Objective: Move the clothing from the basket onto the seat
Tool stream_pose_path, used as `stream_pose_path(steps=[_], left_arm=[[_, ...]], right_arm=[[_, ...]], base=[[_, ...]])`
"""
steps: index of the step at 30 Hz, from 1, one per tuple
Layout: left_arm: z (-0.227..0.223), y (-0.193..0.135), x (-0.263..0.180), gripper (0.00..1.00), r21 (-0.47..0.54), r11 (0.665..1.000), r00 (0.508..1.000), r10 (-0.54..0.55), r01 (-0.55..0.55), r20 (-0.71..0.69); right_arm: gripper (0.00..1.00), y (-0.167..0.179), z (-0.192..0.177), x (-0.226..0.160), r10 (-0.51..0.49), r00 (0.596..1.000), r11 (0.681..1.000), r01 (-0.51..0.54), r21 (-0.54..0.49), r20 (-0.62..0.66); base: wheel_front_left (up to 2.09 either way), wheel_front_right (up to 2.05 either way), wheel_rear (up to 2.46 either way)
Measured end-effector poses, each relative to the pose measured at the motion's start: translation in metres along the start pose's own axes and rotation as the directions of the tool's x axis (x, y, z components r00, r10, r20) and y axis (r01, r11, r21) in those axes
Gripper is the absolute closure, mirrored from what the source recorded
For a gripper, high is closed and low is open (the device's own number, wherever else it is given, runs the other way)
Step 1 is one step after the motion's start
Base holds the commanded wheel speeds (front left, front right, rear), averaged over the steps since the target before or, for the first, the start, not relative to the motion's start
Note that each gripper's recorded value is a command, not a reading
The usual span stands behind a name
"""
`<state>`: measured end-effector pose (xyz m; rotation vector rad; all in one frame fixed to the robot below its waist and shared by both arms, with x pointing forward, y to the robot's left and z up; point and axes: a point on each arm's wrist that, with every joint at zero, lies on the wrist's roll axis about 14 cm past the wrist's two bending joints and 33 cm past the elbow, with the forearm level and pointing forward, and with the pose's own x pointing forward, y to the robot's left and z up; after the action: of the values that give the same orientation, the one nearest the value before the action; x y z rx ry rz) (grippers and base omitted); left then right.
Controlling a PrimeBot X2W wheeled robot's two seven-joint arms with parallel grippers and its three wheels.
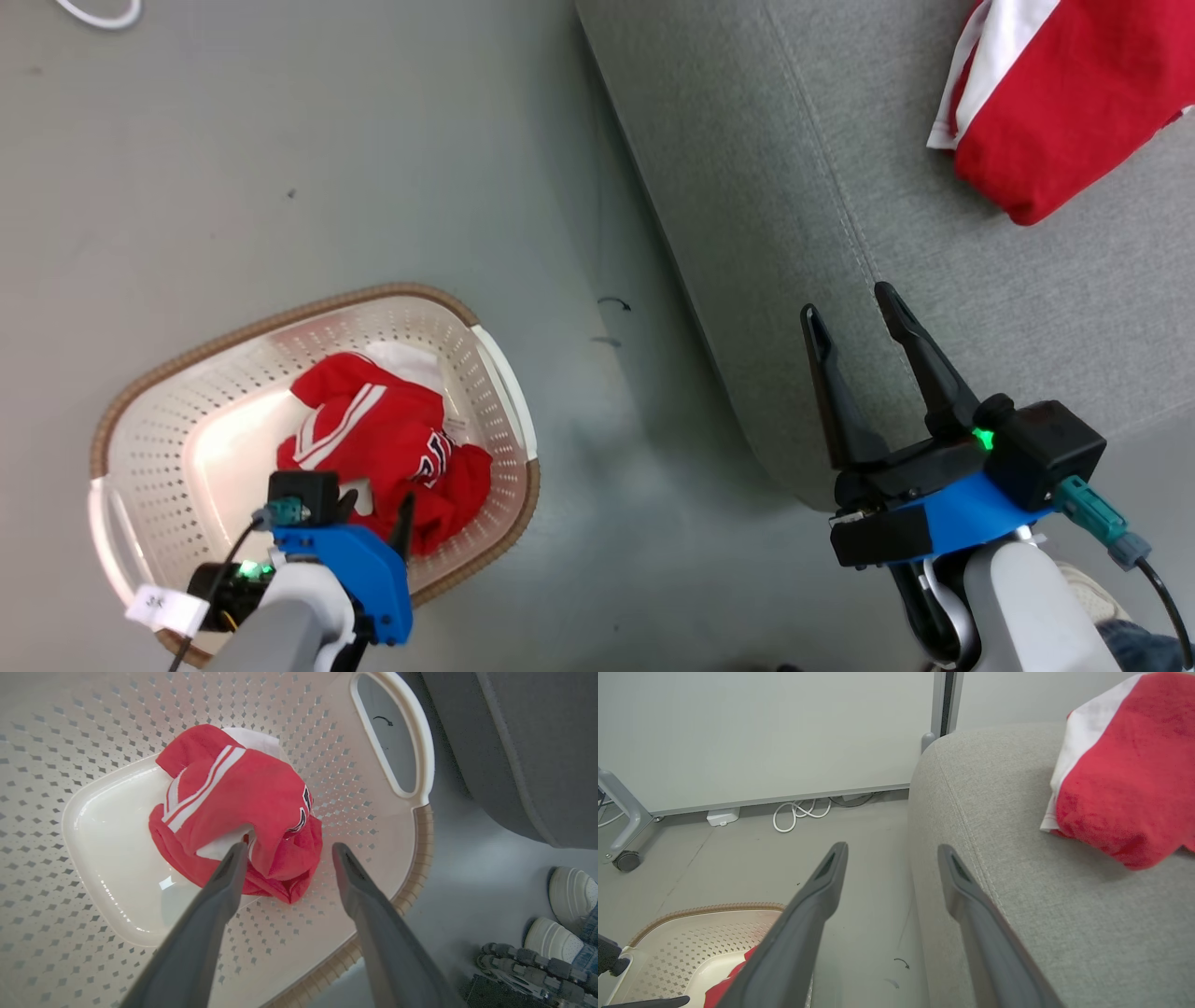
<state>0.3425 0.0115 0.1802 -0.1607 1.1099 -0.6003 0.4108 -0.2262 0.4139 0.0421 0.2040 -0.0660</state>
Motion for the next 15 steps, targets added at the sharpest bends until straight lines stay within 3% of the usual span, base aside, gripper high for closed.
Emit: stream_pose_path(steps=[15], left_arm=[[-0.02,0.027,0.04,0.0,-0.037,0.999,0.992,0.025,-0.03,-0.125]], right_arm=[[0.0,-0.006,-0.041,0.014,-0.017,0.996,1.0,0.017,-0.007,-0.089]], base=[[0.0,0.0,0.0]])
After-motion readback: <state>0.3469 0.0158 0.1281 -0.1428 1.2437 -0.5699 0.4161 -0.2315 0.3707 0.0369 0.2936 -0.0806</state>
